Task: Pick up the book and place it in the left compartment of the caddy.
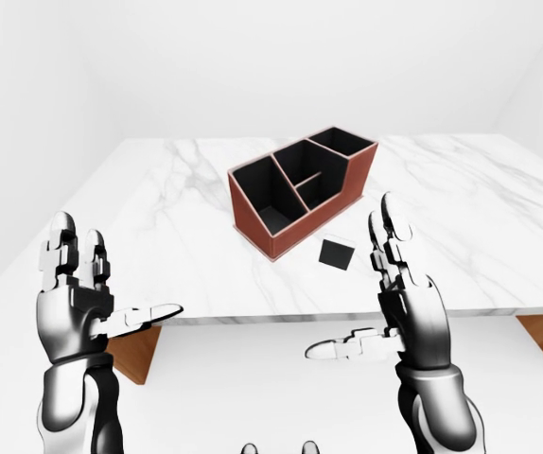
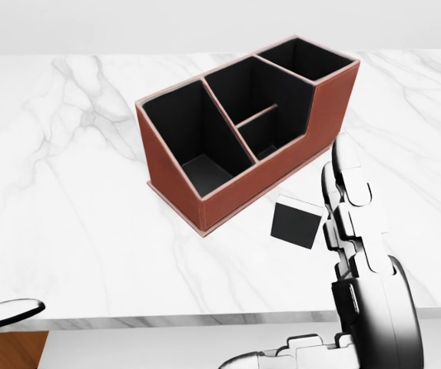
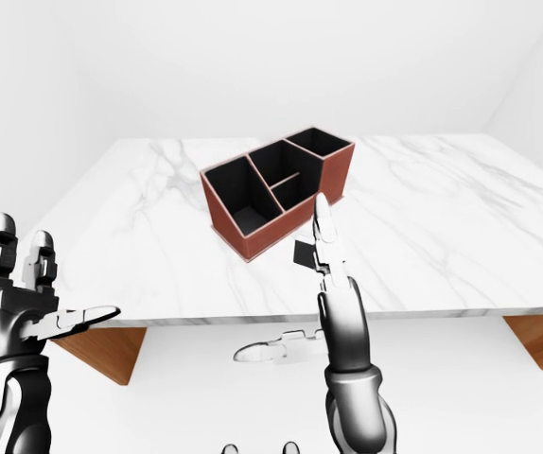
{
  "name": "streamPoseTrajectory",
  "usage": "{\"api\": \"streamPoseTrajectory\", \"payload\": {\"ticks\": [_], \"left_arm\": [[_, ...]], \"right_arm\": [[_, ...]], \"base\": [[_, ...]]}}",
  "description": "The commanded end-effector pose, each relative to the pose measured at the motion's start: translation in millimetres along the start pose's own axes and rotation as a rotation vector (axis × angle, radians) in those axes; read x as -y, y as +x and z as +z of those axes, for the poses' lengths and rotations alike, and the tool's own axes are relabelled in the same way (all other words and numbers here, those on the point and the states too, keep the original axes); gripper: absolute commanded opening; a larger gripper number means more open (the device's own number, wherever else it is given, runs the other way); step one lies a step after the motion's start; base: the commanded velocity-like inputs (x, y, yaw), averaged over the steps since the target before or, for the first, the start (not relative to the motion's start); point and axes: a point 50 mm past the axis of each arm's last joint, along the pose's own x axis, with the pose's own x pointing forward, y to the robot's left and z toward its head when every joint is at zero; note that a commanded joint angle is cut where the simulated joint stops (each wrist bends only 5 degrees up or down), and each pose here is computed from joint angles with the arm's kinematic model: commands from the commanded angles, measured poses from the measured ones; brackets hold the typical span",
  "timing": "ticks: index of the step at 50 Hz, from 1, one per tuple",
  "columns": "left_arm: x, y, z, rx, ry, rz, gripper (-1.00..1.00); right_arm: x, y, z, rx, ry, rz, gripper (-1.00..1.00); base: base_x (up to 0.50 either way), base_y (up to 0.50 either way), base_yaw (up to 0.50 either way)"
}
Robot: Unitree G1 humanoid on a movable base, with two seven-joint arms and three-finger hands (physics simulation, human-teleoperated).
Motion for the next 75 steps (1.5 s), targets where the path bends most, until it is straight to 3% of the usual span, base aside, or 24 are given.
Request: {"api": "streamPoseTrajectory", "payload": {"ticks": [1,66,75], "left_arm": [[1.0,-0.8,0.4,0.001,-0.001,-0.006,1.00],[-1.3,-0.6,4.1,0.017,0.001,0.003,1.00],[-1.2,-0.1,-0.5,-0.003,0.005,0.005,1.00]], "right_arm": [[0.2,-0.4,0.0,-0.001,0.001,0.003,1.00],[2.8,-3.2,-4.8,-0.032,0.014,-0.011,1.00],[10.7,-20.2,-2.3,-0.083,0.059,-0.030,1.00]], "base": [[0.50,0.00,0.00],[0.50,0.00,0.00],[0.00,0.00,0.00]]}}
